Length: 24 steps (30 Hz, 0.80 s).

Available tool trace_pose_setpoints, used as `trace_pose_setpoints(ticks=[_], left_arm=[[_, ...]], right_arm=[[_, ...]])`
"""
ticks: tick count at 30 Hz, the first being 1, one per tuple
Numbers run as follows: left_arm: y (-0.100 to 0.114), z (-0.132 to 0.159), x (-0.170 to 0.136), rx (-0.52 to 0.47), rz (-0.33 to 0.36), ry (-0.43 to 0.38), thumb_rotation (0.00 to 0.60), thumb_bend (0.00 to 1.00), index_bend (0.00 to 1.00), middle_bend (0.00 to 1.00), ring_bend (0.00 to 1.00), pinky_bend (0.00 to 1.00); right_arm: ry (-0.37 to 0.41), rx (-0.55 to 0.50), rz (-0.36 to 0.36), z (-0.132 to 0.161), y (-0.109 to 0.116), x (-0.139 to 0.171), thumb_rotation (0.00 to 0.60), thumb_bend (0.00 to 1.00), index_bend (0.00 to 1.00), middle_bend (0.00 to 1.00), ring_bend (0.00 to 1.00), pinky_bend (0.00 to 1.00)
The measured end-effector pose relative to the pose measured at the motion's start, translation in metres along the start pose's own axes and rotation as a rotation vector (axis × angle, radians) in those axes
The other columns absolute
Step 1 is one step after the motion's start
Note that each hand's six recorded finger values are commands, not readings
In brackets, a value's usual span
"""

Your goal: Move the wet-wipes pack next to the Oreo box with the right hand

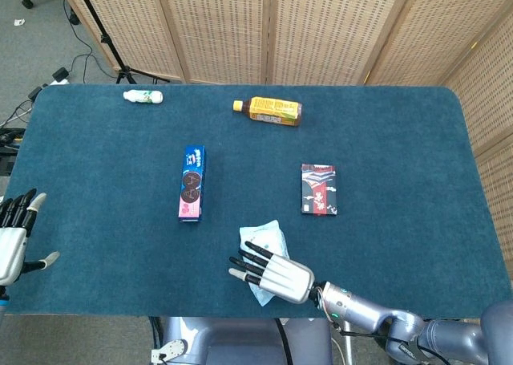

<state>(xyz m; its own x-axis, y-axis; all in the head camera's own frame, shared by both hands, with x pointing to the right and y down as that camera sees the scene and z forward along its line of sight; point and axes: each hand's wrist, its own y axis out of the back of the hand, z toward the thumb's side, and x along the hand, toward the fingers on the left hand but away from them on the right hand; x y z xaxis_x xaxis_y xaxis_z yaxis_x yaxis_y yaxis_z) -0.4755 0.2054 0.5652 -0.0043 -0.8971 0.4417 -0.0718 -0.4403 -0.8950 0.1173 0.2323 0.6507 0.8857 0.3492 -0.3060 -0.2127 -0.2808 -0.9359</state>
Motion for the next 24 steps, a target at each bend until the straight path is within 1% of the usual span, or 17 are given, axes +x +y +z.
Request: trace_pose_setpoints(ticks=[8,13,17,24], left_arm=[[0.0,0.0,0.0,-0.003,-0.002,0.0,0.6,0.0,0.0,0.0,0.0,0.0],[0.001,-0.001,0.0,-0.006,-0.002,0.0,0.6,0.0,0.0,0.0,0.0,0.0],[0.001,-0.002,0.0,-0.011,-0.001,0.003,0.6,0.0,0.0,0.0,0.0,0.0],[0.001,-0.002,0.0,-0.014,-0.007,0.004,0.6,0.0,0.0,0.0,0.0,0.0]], right_arm=[[-0.142,-0.049,0.009,-0.03,-0.003,-0.017,0.6,0.0,0.0,0.0,0.0,0.0],[-0.194,-0.053,0.012,-0.042,-0.003,-0.023,0.6,0.0,0.0,0.0,0.0,0.0],[-0.256,-0.086,0.008,-0.053,-0.003,-0.031,0.6,0.0,0.0,0.0,0.0,0.0],[-0.335,-0.143,-0.014,-0.059,0.003,-0.052,0.6,0.0,0.0,0.0,0.0,0.0]])
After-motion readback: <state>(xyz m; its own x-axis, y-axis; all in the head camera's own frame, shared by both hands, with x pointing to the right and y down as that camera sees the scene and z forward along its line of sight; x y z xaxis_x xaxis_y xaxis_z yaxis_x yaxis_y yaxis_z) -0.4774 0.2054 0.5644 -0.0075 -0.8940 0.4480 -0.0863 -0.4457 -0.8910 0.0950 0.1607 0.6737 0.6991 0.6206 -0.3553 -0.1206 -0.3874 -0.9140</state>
